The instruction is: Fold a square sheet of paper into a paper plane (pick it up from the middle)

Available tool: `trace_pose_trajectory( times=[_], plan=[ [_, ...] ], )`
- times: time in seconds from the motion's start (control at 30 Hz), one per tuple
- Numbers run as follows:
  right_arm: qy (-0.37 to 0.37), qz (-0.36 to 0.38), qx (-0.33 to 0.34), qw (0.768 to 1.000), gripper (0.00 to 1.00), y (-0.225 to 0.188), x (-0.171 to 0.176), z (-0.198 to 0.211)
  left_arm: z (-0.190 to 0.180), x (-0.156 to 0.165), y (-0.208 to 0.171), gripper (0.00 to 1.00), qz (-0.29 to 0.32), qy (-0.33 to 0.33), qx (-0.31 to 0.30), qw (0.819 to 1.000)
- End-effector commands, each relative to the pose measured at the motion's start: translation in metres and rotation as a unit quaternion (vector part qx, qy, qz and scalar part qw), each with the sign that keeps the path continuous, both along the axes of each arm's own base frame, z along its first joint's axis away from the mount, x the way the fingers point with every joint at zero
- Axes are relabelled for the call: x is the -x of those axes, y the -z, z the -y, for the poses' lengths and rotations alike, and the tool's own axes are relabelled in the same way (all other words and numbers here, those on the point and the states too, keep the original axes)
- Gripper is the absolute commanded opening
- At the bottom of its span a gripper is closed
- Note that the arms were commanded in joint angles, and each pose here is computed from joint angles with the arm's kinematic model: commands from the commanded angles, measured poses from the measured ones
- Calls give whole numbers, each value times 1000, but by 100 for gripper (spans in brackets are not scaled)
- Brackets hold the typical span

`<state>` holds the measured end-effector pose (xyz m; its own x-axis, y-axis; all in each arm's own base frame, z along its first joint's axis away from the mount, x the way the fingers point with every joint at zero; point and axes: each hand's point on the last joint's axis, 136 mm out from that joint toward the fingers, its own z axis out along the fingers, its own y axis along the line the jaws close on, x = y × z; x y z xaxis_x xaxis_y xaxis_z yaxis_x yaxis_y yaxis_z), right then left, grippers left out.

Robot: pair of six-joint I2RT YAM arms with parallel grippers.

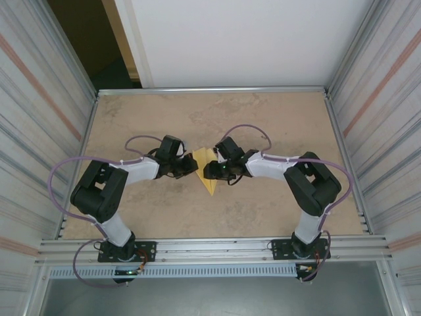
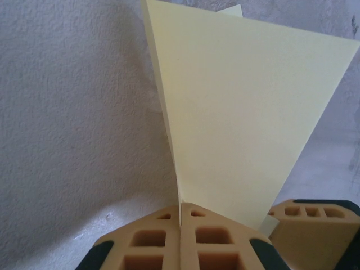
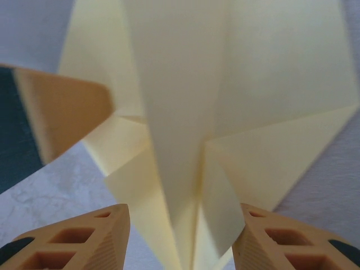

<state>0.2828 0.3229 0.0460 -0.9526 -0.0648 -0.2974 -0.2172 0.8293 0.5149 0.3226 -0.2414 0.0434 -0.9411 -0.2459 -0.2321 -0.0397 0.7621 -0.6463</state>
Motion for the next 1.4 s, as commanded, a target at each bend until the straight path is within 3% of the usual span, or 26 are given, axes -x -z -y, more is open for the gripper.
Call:
trace_pose_trajectory(
  times=[0.0,0.57,1.03,1.37],
  plan=[
    [-35,18,-11,999,49,-9,1,-17,1,-1,2,5,0,7,3,1000],
    [-43,15,47,998,50,13,-2,-16,6,-3,-2,5,1,13,19,1000],
    [-7,21,79,997,28,17,-10,-2,4,-2,1,5,-3,11,15,1000],
    [-6,8,82,997,29,25,-9,-6,5,-3,-1,8,-2,11,18,1000]
  ],
)
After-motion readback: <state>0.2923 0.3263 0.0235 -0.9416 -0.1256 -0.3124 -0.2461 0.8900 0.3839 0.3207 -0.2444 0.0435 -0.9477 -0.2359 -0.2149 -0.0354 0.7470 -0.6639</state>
